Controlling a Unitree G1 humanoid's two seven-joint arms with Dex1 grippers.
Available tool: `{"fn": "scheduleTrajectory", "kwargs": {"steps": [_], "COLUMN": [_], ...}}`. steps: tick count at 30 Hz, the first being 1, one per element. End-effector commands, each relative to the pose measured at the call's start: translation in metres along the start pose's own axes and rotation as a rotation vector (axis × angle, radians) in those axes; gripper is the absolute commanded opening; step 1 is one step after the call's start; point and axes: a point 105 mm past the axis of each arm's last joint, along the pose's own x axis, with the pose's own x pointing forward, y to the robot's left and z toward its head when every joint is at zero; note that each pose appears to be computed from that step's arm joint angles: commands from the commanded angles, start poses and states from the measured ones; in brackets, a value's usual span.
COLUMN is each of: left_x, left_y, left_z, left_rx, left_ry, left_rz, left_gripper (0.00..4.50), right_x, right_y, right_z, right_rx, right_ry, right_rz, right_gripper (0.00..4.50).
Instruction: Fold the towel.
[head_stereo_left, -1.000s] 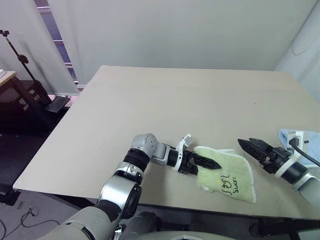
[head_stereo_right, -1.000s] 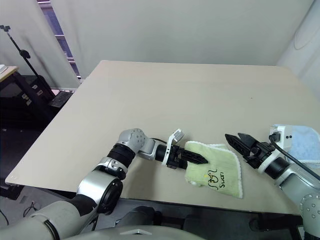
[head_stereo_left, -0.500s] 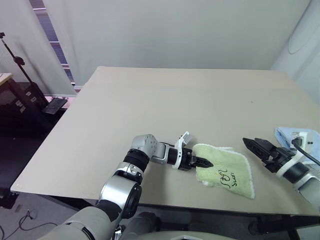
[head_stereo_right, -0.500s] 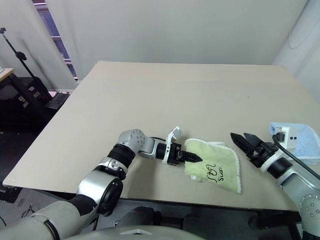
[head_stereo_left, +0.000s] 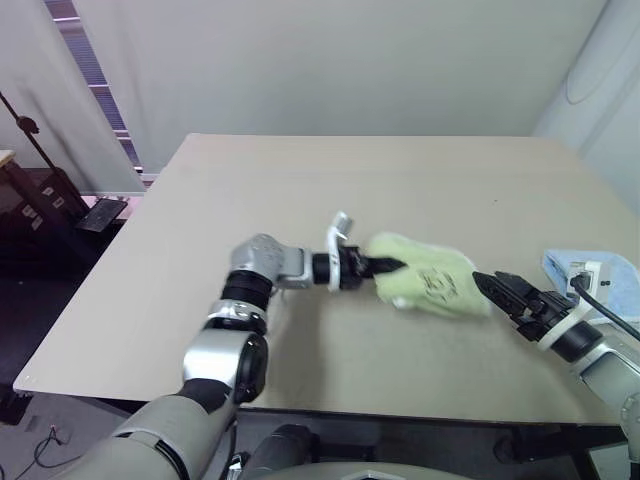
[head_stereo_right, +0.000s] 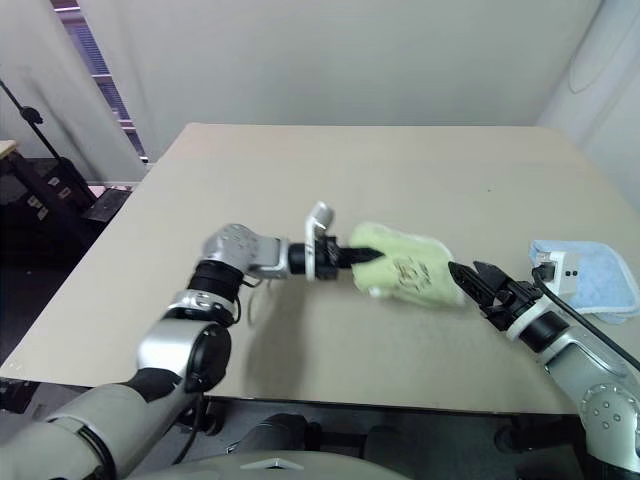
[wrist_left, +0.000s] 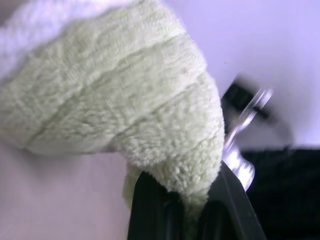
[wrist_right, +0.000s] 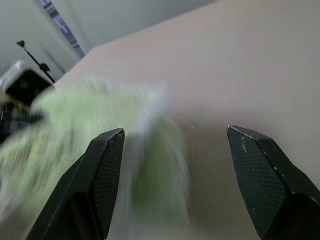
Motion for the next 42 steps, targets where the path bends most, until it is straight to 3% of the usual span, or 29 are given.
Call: {"fn": "scheduleTrajectory", "kwargs": {"steps": [1,6,11,15,23,27,29,33,42], "left_x": [-0.036,-0.116,-0.192,-0.224,-0.265,-0.270,-0.258,-0.245,-0.243], "left_y": [-0.019,-0.030,-0.026,-0.012,0.037,0.053,0.063,0.066,0.066], "left_z": [0.049,0.107,0.130,0.121,0.074,0.060,0.051,0.044,0.032], "left_rx": [0.089,0.160,0.135,0.085,-0.088,-0.165,-0.200,-0.223,-0.282], "left_ry": [-0.212,-0.577,-0.885,-0.984,-1.128,-1.192,-1.145,-1.092,-1.053], "left_rz": [0.025,0.131,0.285,0.416,0.583,0.631,0.641,0.633,0.623], "left_gripper": [0.04,0.04,0.04,0.04,0.04,0.04,0.04,1.24,4.46], "right_x": [0.009,0.024,0.038,0.048,0.055,0.055,0.055,0.054,0.047], "right_y": [0.004,0.004,0.004,0.005,0.005,0.005,0.004,0.003,0.005], "right_z": [0.005,0.006,0.006,0.003,0.001,-0.001,-0.003,-0.005,-0.006], "right_rx": [-0.021,-0.015,-0.020,-0.036,-0.071,-0.070,-0.075,-0.082,-0.097], "right_ry": [-0.026,-0.026,-0.013,0.019,0.053,0.058,0.064,0.071,0.083], "right_rz": [0.036,0.073,0.106,0.139,0.172,0.174,0.170,0.161,0.167], "right_gripper": [3.40,3.40,3.40,3.40,3.40,3.40,3.40,3.40,3.40]}}
